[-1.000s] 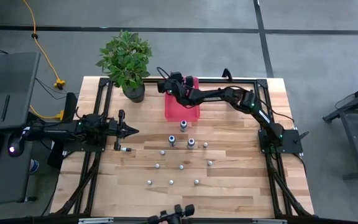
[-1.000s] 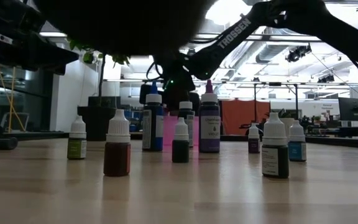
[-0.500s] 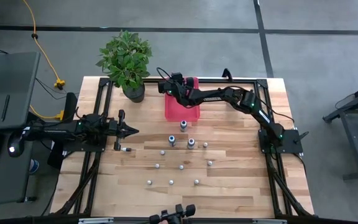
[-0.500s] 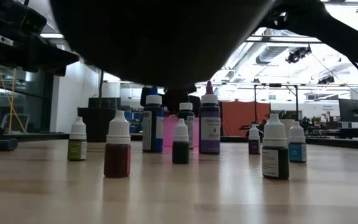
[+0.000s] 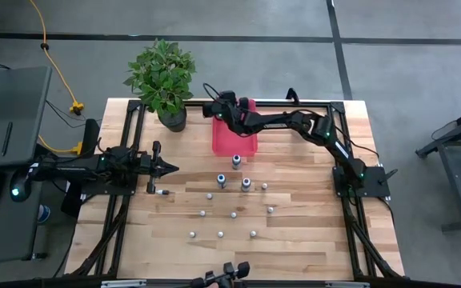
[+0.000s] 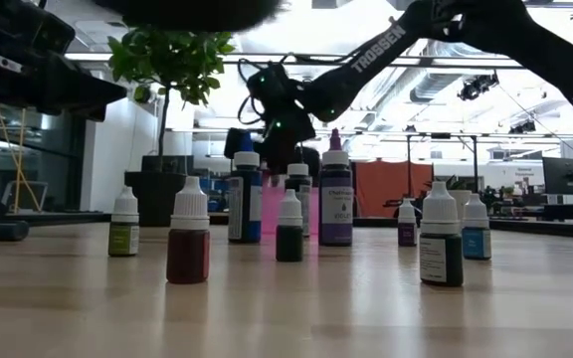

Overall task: Pick & Place food coloring
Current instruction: Put the pink food coloring bottle into the pink bin, then put the purple food coloring bottle into the pink bin

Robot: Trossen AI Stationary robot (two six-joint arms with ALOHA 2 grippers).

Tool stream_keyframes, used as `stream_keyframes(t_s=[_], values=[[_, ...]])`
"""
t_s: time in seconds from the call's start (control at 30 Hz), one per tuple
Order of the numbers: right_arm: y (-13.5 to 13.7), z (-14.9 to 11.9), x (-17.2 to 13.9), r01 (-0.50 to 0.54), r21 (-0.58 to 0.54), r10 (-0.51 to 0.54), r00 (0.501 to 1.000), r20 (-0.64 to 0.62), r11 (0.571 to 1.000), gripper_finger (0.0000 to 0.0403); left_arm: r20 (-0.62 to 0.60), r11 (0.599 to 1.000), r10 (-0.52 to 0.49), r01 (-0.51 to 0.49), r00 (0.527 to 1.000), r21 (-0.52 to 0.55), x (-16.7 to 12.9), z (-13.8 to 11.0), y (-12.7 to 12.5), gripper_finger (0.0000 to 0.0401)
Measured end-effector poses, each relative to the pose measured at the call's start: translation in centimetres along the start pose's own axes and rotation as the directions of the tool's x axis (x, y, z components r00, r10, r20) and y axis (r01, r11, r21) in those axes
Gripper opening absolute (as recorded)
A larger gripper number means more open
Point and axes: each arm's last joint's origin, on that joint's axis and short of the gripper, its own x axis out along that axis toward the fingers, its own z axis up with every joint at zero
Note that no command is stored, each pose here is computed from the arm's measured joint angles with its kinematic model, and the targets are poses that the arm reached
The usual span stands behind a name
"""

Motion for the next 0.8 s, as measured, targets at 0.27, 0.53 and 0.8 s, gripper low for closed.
stream_keyframes(t_s=[0.27, 0.53, 0.8], values=[[-0.04, -0.14, 0.08, -0.009, -0.005, 0.009, 1.0, -0.012, 1.0, 0.0168, 0.0, 1.0, 0.0, 0.0, 1.0, 0.0, 0.0, 0.0, 0.0, 0.0], [-0.05, -0.1, 0.08, -0.004, -0.053, 0.003, 1.0, -0.006, 0.999, 0.0205, 0.0, 1.0, 0.0, 0.0, 1.0, 0.0, 0.0, 0.0, 0.0, 0.0], [-0.02, 0.06, 0.02, -0.002, -0.083, 0.002, 1.0, 0.0, 0.997, 0.0208, 0.0, 1.0, 0.0, 0.0, 1.0, 0.0, 0.0, 0.0, 0.0, 0.0]])
